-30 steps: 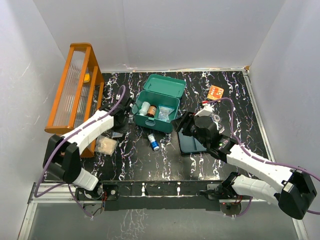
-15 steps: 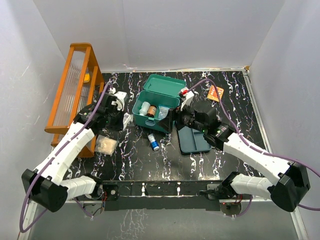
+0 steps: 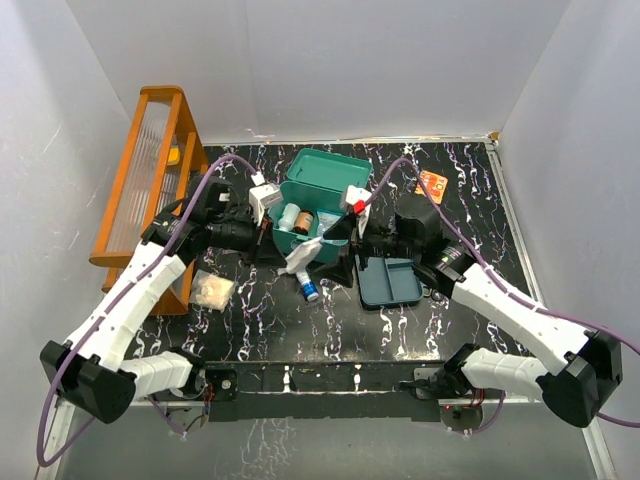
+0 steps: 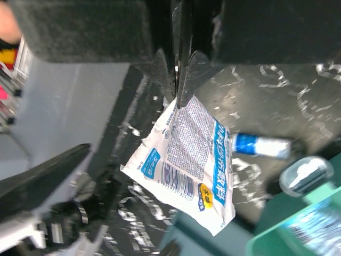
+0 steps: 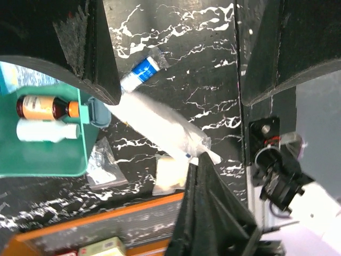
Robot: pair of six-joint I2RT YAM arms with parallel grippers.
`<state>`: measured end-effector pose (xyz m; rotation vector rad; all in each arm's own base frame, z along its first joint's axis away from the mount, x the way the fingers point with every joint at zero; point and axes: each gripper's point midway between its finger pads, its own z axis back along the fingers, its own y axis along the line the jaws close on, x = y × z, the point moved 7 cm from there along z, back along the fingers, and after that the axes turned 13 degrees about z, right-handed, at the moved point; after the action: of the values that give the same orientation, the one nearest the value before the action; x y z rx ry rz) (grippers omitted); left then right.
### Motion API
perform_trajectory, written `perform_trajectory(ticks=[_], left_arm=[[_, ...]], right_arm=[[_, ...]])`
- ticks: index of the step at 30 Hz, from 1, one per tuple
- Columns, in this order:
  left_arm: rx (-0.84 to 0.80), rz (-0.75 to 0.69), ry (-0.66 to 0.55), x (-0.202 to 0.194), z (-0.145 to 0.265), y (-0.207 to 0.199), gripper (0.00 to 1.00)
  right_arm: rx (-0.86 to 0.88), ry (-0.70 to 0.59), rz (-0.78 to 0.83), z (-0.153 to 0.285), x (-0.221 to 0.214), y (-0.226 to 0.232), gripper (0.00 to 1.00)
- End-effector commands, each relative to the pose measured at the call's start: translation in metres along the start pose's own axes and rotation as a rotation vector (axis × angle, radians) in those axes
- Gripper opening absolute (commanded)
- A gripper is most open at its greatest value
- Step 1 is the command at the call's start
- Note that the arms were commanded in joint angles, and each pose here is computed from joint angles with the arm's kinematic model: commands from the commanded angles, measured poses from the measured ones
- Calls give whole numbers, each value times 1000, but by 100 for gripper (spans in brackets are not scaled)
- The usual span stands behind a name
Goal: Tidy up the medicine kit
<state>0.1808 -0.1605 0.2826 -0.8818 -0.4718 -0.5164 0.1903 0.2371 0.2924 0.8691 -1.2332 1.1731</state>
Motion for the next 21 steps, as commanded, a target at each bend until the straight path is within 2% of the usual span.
perform_trajectory(ticks=[1,4,7,10,15,19,21], left_arm=[[-314,-64,49,6,4,-31,0],[-375,-84,63,5,5,-36,0],[-379,-101,64,1,6,-36,0],[-385,-108,62,-3,6,-35,0],[-365,-106,59,-5,5,-33,0],[-336,-102,51,-3,4,-31,0],[-330,-97,47,-1,4,-30,7]], right_arm=[[180,-35,235,-1,23,2,93],[292,-8,238,-8,21,4,87],[424,23,221,-9,20,10,73],[483,74,187,-12,10,11,60],[507,84,159,-9,9,15,38],[482,100,118,-8,11,15,27],[474,111,92,-7,11,15,19]])
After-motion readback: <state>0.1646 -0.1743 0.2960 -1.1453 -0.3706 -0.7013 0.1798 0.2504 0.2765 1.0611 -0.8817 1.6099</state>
